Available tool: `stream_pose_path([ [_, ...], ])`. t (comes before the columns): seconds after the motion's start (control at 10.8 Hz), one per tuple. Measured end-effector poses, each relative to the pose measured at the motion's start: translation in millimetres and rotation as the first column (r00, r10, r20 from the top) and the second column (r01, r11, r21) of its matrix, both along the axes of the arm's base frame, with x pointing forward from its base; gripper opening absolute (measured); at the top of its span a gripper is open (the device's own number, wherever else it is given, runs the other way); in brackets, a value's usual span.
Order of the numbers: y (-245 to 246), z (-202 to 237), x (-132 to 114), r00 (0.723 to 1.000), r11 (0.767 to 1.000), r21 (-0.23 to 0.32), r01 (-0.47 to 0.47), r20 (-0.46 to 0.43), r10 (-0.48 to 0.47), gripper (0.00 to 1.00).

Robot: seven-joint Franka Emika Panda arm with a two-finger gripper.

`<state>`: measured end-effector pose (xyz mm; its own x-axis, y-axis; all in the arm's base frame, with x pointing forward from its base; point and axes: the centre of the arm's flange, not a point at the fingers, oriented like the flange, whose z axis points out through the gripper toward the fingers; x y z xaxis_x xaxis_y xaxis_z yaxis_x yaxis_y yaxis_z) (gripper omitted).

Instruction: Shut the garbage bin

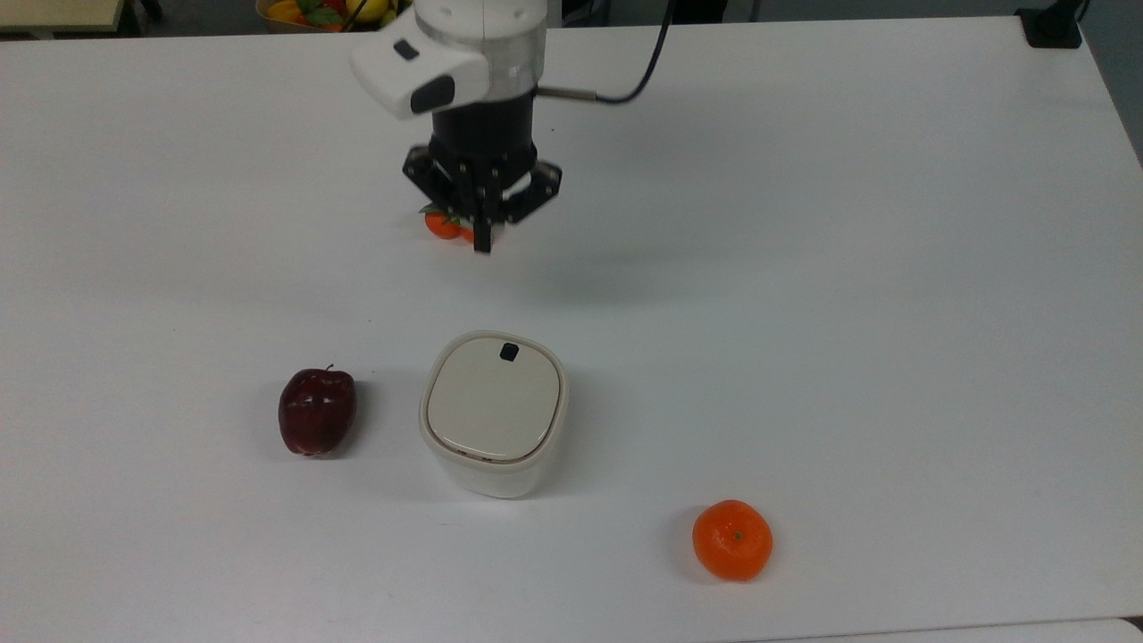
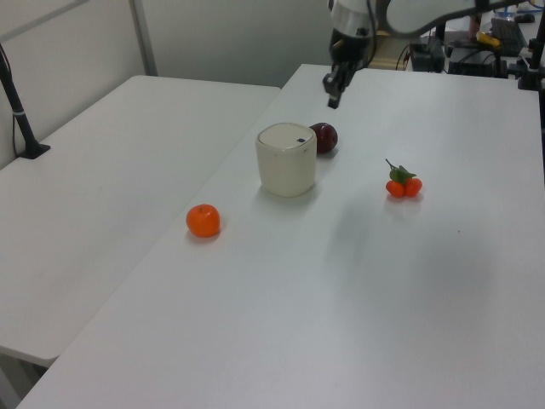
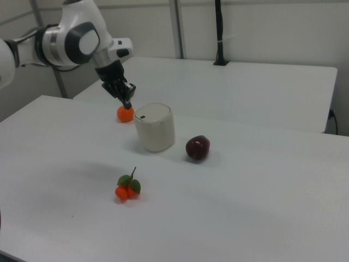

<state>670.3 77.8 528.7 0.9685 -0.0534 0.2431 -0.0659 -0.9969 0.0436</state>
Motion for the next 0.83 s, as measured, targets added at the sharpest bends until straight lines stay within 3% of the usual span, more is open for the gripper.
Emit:
stream_pose_path([
  [0.37,-9.3,44.9,-56.3,0.977,0.995,-0.036,-0.089,-0.198,0.08,0.01],
  [0.83,-13.8,70.8,-93.8,0.974,0.994,-0.037,-0.102,-0.207,0.092,0.04],
])
